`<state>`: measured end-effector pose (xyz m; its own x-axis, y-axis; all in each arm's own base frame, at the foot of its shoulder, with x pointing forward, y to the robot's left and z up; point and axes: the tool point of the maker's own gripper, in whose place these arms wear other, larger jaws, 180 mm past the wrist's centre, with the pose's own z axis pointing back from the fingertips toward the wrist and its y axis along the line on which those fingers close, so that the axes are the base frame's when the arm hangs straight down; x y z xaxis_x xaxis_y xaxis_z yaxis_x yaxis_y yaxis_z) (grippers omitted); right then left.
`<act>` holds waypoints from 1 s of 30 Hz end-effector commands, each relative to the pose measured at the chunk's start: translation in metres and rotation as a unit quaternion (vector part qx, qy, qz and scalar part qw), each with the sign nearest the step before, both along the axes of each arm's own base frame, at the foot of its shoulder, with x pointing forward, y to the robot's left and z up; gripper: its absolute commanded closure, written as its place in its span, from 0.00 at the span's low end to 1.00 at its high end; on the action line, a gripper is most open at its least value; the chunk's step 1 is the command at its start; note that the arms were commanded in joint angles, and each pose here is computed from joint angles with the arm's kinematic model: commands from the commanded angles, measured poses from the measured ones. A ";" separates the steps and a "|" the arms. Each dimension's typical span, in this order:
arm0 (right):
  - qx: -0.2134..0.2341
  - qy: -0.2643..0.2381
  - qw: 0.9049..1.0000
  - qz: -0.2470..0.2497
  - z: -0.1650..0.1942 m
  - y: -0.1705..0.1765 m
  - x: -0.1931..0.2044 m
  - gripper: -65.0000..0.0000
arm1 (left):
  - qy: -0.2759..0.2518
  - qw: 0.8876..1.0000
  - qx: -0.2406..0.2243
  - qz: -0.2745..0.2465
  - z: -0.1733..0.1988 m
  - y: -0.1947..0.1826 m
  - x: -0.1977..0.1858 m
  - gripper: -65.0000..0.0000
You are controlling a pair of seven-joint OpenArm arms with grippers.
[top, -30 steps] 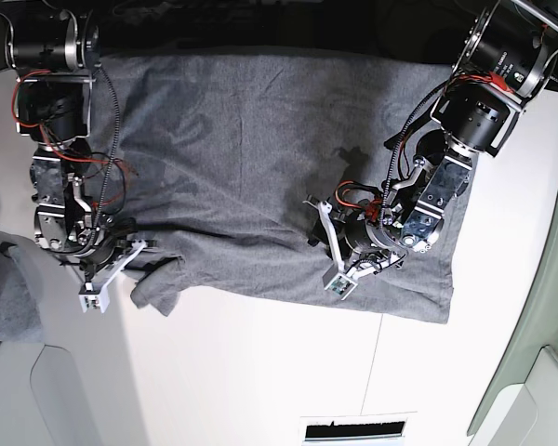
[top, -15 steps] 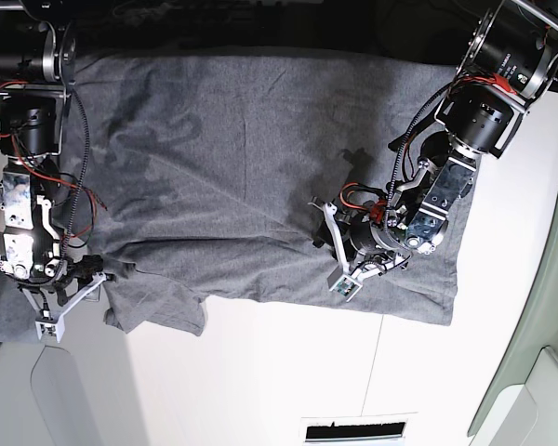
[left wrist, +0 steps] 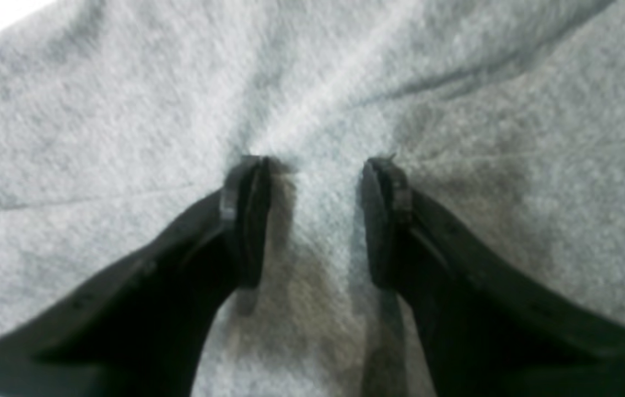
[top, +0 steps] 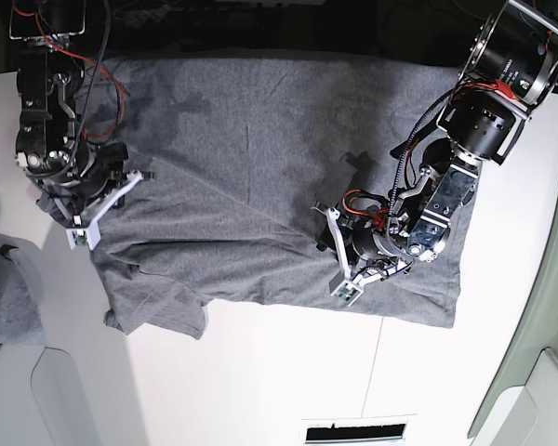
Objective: Layout the t-shirt on the table in an organized manner, then fold the t-shirt properly
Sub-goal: 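Pull the shirt outward with both grippers to flatten it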
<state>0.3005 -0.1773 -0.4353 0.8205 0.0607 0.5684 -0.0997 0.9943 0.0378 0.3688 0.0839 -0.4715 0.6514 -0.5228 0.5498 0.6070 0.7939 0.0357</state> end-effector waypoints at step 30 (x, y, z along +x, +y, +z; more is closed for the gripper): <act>0.000 -0.044 0.999 -0.014 0.011 -0.025 0.105 1.00 | -0.056 0.992 0.084 0.072 0.064 0.064 0.094 0.67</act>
